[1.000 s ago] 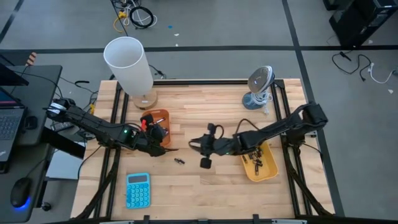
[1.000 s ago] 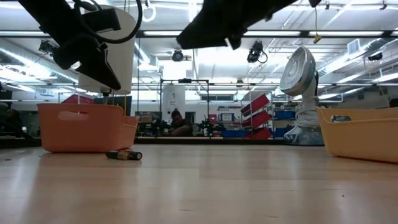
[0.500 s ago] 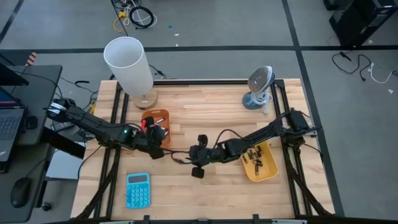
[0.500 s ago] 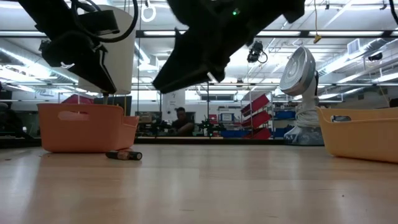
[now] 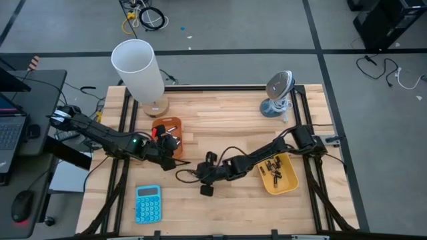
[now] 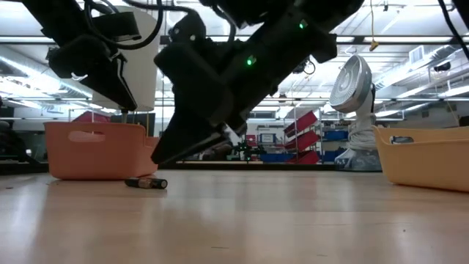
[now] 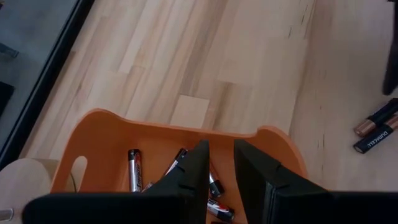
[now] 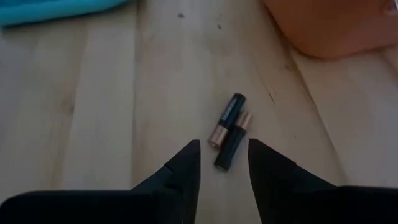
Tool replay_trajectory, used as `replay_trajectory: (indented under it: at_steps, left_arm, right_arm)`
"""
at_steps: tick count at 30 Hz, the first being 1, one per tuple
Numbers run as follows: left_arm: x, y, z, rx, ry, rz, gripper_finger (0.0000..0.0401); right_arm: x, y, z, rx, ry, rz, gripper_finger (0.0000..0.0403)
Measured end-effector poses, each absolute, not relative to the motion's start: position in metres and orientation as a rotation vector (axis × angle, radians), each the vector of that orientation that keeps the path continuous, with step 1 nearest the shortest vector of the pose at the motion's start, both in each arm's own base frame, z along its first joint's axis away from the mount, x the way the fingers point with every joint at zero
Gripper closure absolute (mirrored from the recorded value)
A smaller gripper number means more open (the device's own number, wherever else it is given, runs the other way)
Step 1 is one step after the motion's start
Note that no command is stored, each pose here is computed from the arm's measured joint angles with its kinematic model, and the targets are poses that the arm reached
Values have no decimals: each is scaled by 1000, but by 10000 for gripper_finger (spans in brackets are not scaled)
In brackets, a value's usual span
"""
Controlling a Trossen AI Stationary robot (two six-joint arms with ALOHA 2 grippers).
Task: Sort batteries
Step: Put the gold battery into the yellow bin
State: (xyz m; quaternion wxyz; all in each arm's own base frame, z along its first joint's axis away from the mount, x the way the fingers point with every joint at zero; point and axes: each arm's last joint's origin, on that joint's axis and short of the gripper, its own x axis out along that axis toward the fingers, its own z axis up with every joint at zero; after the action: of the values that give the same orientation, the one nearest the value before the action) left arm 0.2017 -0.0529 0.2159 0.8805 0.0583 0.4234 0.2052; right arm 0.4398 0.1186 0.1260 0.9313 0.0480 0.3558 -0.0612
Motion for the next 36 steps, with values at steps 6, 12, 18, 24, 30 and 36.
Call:
replay_trajectory:
  at_steps: [6,12,18,24,30,36]
  left_arm:
    - [202,-53,216,121,881,427,325]
    - [202,-53,216,121,880,427,325]
    - [202,-53,216,122,879,428,325]
    - [202,-53,216,124,880,429,325]
    - [202,-53,216,122,874,426,325]
    - [202,-53,216,122,874,427,325]
  right_arm:
    - [439,118,124,124,747,-154,259]
    - [439,117,124,104,740,-175,245]
    - [440,119,123,50,727,-148,244]
    - [441,126,110,-2,724,-144,245]
    - [441,125,106,24,721,-174,246]
    - [441,124,106,32,732,-158,254]
